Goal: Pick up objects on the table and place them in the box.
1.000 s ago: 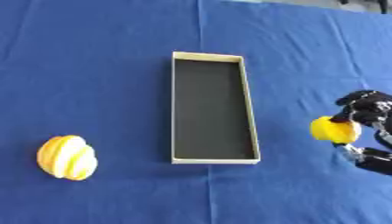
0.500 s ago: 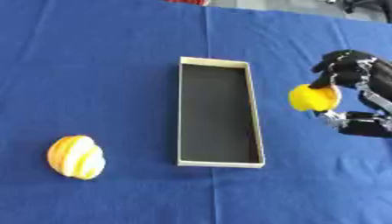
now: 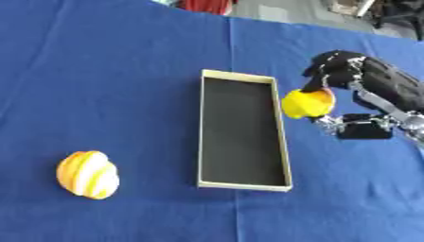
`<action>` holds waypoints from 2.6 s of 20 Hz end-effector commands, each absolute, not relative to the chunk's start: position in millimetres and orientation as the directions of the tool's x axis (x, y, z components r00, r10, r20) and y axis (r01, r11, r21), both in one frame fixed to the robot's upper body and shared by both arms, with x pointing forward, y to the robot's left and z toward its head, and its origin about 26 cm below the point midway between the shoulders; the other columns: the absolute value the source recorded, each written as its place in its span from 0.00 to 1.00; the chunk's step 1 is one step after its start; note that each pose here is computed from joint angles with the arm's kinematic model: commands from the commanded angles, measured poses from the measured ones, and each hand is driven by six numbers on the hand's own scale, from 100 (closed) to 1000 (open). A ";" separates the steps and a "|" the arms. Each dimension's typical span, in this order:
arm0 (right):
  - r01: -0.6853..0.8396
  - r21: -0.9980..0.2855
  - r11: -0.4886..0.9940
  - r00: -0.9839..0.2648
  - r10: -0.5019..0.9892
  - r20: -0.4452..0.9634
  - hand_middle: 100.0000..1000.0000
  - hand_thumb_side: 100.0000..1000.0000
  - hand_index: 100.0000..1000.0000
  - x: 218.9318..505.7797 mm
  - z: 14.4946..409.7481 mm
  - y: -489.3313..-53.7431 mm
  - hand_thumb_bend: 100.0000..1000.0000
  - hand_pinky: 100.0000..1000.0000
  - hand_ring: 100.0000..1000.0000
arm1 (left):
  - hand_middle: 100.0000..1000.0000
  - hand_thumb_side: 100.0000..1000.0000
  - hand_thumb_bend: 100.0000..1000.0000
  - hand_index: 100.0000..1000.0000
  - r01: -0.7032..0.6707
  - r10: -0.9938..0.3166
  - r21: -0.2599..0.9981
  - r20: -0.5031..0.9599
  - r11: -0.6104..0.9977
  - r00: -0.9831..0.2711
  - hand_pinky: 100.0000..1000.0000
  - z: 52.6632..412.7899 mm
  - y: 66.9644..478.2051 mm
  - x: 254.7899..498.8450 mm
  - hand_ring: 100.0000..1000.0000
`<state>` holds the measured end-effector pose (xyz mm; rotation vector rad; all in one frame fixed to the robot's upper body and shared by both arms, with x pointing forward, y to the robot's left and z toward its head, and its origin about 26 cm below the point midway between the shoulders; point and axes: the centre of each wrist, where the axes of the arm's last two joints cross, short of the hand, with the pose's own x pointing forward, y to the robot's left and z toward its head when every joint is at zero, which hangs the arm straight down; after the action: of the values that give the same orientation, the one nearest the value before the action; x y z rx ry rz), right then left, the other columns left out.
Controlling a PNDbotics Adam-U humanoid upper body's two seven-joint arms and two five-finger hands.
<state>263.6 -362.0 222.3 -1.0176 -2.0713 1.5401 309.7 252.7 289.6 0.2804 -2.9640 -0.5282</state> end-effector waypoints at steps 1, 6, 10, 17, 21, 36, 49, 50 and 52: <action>0.340 -0.932 0.126 -0.675 0.723 -0.149 0.43 0.00 0.62 264.9 233.9 -358.8 0.00 0.79 0.69 | 0.71 0.54 0.00 0.87 -0.152 -0.177 0.361 0.038 0.920 -0.983 0.93 298.3 250.0 306.0 0.71; 0.329 -0.937 0.119 -0.689 0.708 -0.152 0.43 0.00 0.62 268.4 235.5 -351.0 0.00 0.79 0.69 | 0.72 0.54 0.00 0.87 -0.132 -0.144 0.362 0.008 0.923 -0.990 0.92 303.9 244.7 306.1 0.71; 0.312 -0.943 0.118 -0.696 0.703 -0.142 0.44 0.00 0.63 270.1 230.6 -344.7 0.00 0.78 0.69 | 0.72 0.54 0.00 0.87 -0.114 -0.120 0.362 -0.007 0.925 -0.993 0.92 307.1 240.7 306.1 0.72; 0.260 -0.960 0.105 -0.700 0.705 -0.113 0.55 0.00 0.72 270.5 217.1 -336.2 0.00 0.78 0.75 | 0.72 0.54 0.00 0.87 -0.096 -0.101 0.358 -0.004 0.929 -0.995 0.93 307.5 238.0 306.4 0.71; 0.244 -0.969 0.049 -0.702 0.698 -0.141 0.78 0.00 0.91 270.6 216.9 -336.2 0.19 0.79 0.88 | 0.72 0.54 0.00 0.87 -0.094 -0.100 0.358 0.000 0.929 -0.995 0.93 306.9 238.1 306.4 0.71; 0.321 -0.946 0.053 -0.667 0.722 -0.186 0.83 0.16 0.93 267.0 219.9 -348.7 0.15 0.82 0.92 | 0.72 0.54 0.00 0.87 -0.102 -0.121 0.363 0.030 0.926 -0.992 0.93 301.3 242.1 306.7 0.71; 0.473 -0.818 0.327 -0.630 0.775 -0.054 0.83 0.22 0.92 238.1 221.3 -405.6 0.02 0.80 0.92 | 0.72 0.53 0.00 0.87 -0.210 -0.259 0.391 0.075 0.896 -0.963 0.92 286.1 267.4 304.3 0.71; 0.482 -0.809 0.337 -0.625 0.779 -0.047 0.83 0.23 0.92 235.0 218.0 -409.0 0.01 0.79 0.92 | 0.72 0.53 0.00 0.87 -0.224 -0.275 0.397 0.075 0.890 -0.958 0.91 286.3 269.6 303.9 0.71; 0.508 -0.778 0.371 -0.616 0.787 -0.027 0.83 0.25 0.91 226.7 208.3 -416.6 0.00 0.79 0.91 | 0.72 0.52 0.00 0.87 -0.269 -0.329 0.425 0.072 0.864 -0.942 0.90 289.1 276.4 302.3 0.71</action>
<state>227.3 -414.7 198.7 -1.0994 -2.2366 1.1383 307.4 269.4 277.2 0.3946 -2.8842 -0.5863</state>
